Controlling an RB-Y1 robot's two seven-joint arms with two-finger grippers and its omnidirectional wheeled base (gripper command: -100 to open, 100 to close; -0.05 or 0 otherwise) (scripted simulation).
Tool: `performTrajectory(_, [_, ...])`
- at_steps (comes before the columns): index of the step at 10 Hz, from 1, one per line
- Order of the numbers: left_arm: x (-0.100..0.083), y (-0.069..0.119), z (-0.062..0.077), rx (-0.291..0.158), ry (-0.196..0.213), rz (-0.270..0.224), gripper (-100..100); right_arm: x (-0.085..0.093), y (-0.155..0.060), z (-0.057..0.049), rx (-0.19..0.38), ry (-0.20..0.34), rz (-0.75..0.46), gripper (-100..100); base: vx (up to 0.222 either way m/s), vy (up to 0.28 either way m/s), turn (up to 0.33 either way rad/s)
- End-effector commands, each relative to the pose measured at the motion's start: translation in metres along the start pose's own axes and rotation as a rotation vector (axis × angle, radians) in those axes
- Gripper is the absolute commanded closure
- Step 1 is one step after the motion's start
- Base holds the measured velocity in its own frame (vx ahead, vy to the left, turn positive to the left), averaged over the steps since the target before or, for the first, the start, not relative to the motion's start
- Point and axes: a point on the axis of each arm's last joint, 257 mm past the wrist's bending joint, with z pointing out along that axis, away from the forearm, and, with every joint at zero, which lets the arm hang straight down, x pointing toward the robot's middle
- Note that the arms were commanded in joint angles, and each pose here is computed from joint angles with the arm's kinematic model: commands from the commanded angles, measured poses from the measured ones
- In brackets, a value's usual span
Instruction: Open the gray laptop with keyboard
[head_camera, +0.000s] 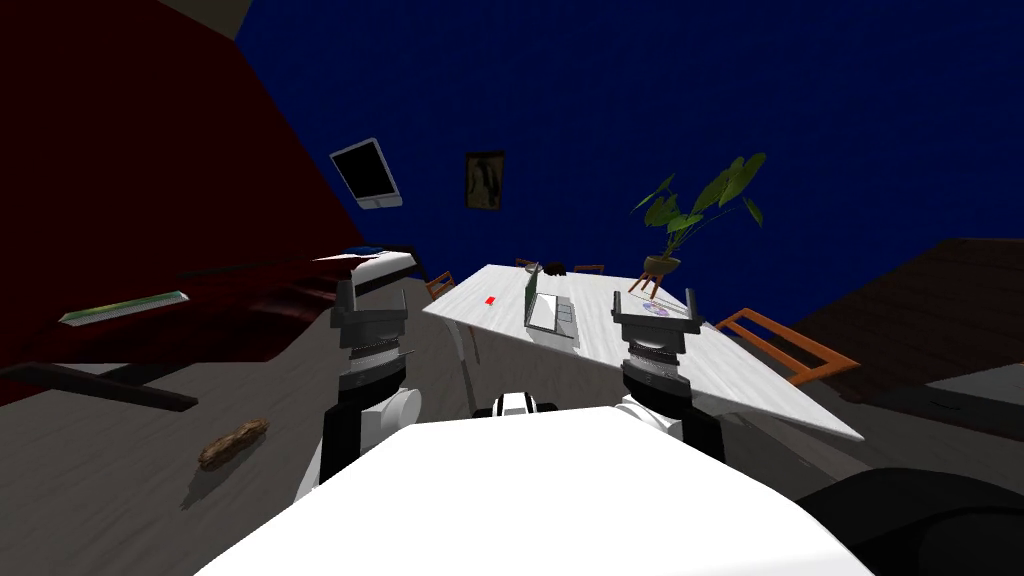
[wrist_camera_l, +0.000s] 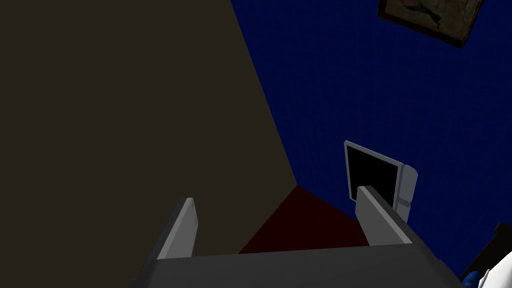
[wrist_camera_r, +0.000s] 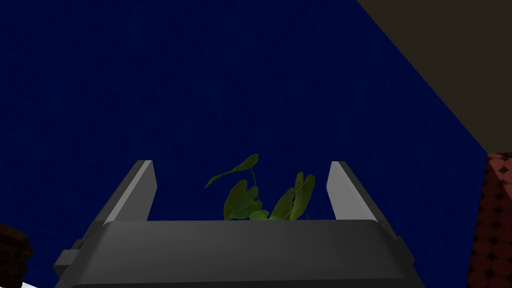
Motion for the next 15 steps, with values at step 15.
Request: performTrajectory(15, [0.0,0.0,0.0,0.0,0.0,0.0,0,-0.063,0.075,-0.027,-0.322,-0.226,0.474,-100,0.037,0.056,0.133])
